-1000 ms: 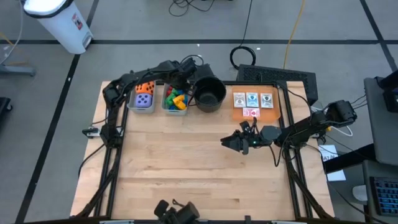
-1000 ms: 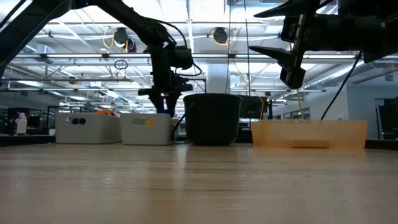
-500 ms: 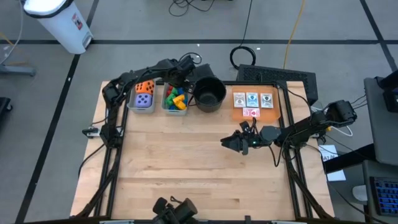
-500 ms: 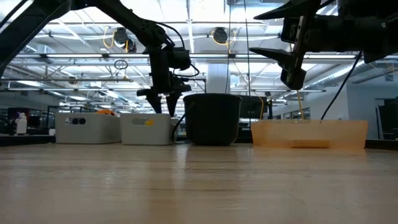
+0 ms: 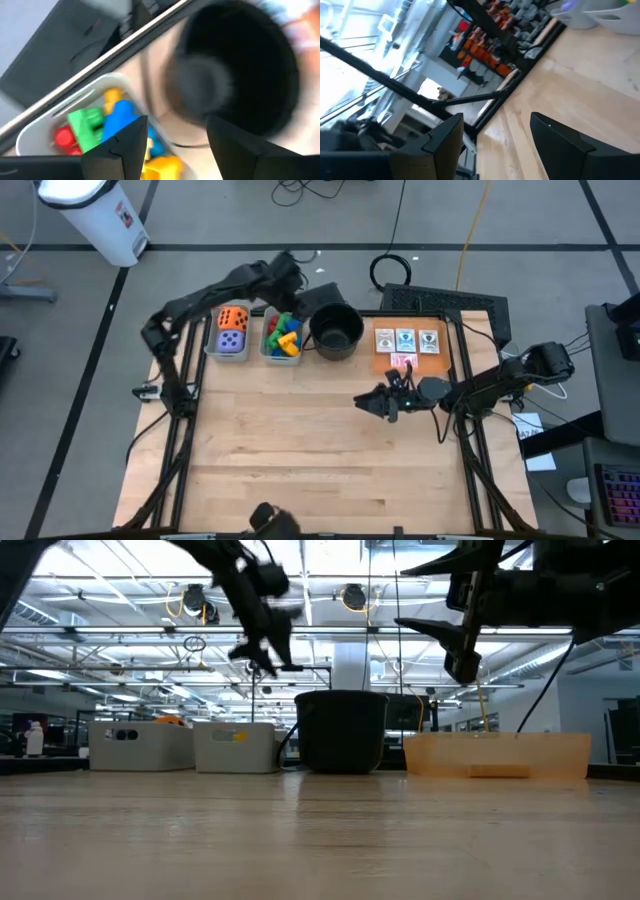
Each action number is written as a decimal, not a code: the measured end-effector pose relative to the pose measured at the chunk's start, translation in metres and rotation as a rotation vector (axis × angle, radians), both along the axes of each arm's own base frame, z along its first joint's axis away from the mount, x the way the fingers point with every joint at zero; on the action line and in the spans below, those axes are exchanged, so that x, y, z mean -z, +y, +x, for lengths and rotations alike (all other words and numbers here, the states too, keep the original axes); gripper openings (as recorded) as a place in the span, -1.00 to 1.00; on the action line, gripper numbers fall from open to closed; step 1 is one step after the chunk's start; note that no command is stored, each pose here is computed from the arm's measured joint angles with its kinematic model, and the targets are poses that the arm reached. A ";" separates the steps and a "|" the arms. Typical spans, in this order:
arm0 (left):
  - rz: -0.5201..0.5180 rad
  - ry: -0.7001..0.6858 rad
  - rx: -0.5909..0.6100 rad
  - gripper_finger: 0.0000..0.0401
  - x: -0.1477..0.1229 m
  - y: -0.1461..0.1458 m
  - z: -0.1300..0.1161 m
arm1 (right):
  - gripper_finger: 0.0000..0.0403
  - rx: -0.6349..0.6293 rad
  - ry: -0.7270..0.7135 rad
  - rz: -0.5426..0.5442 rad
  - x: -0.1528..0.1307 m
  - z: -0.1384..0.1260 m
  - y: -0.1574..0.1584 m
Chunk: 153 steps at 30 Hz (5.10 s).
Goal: Pick & Place Toys
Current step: Return to Home Position
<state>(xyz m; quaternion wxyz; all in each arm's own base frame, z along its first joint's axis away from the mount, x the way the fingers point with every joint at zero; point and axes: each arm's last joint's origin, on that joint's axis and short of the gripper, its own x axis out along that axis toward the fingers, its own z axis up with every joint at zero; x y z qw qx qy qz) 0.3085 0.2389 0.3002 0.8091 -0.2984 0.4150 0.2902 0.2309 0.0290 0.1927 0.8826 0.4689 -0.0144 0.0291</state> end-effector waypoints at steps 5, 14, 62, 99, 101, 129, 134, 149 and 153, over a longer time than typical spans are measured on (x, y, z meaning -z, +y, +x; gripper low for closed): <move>0.110 -0.176 0.148 -0.10 -0.065 -0.037 -0.025 | 0.09 -0.071 -0.044 -0.020 -0.006 0.000 -0.014; 0.295 -0.402 0.294 -0.27 -0.147 -0.100 -0.091 | -0.17 -0.020 -0.193 -0.191 -0.041 -0.024 -0.053; 0.392 -1.216 0.184 -0.35 0.035 -0.177 -0.190 | -1.00 0.650 0.177 -0.623 -0.045 -0.169 -0.060; 0.398 -1.116 0.150 -0.35 0.075 -0.176 -0.189 | -0.98 0.611 0.051 -0.565 0.010 -0.144 -0.068; 0.391 -1.110 0.151 -0.35 0.076 -0.176 -0.190 | -0.98 0.612 0.051 -0.565 0.010 -0.144 -0.068; 0.440 -1.381 0.305 -0.35 0.050 -0.211 -0.221 | -0.98 0.612 0.051 -0.565 0.010 -0.144 -0.068; 0.411 -1.332 0.300 -0.35 0.064 -0.211 -0.219 | -0.98 0.612 0.051 -0.565 0.010 -0.144 -0.068; 0.212 -0.959 0.239 -0.35 0.132 -0.206 -0.210 | -0.98 0.612 0.054 -0.565 0.010 -0.144 -0.068; 0.217 -0.965 0.236 -0.35 0.132 -0.206 -0.210 | -0.98 0.612 0.054 -0.565 0.010 -0.144 -0.068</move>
